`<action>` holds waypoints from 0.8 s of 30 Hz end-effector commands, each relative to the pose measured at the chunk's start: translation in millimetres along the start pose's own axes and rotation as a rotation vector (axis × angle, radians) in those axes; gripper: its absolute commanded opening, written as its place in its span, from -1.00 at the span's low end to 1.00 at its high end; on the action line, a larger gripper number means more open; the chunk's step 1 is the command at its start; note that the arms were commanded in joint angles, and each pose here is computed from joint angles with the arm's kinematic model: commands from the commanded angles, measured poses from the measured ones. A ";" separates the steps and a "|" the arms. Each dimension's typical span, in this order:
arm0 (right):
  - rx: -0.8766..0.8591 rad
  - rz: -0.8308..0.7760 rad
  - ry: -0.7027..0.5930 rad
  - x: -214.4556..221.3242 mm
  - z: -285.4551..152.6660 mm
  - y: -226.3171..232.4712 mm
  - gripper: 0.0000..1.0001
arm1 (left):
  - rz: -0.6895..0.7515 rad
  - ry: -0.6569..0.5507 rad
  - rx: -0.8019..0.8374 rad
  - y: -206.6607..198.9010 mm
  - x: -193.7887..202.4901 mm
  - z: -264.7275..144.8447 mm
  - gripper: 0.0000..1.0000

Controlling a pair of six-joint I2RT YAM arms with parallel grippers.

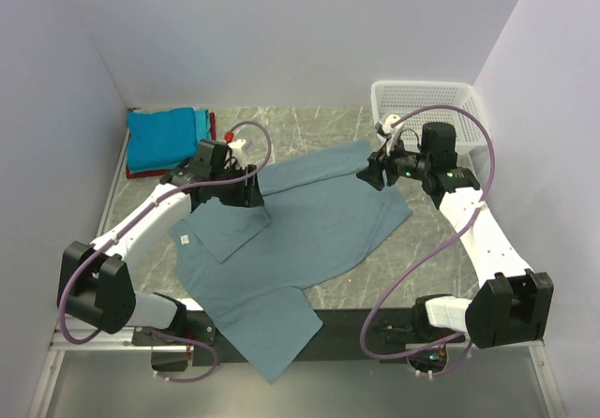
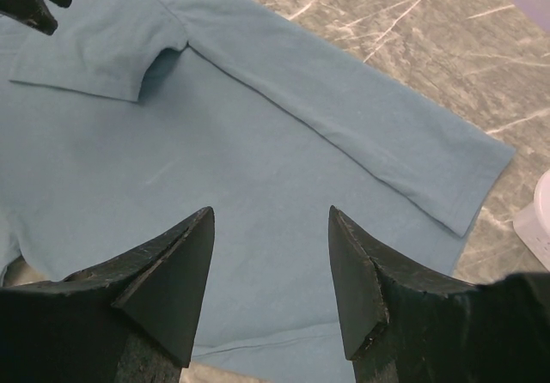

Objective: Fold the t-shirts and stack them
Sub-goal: Fold the tshirt

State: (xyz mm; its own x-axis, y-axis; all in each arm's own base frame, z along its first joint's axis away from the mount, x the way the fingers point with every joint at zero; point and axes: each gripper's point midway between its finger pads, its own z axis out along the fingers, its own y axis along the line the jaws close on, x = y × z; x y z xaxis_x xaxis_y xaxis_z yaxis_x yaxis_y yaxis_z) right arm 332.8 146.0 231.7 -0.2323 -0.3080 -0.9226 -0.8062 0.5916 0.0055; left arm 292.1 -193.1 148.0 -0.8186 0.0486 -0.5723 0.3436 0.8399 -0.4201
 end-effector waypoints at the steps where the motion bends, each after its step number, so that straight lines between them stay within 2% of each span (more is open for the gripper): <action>1: 0.001 -0.009 -0.027 -7.3 -6.7 1.3 0.25 | 0.016 -0.069 -0.094 15.6 -15.9 0.5 0.14; 6: -0.007 -0.011 -0.024 -5.4 -6.2 2.0 0.25 | -0.010 -0.114 -0.128 27.2 -23.0 13.4 0.10; 7: -0.014 -0.006 -0.020 -4.0 -5.3 2.7 0.26 | -0.023 -0.089 -0.113 27.6 -18.8 23.1 0.08; 15: -0.017 -0.003 -0.017 -3.3 -5.4 2.3 0.26 | -0.094 0.075 -0.083 39.7 4.0 82.4 -0.47; 24: -0.027 0.001 -0.008 -0.6 -4.0 3.0 0.27 | -0.101 0.181 -0.056 39.0 35.6 103.0 -0.47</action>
State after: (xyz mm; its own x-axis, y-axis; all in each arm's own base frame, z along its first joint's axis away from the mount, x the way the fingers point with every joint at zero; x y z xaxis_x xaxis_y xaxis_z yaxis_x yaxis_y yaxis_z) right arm 328.9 145.8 230.2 -0.2407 -0.3047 -0.9215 -0.8155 0.5784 0.0218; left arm 318.6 -196.5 28.7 -0.9294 0.0368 -0.3671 0.1867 0.9051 -0.3819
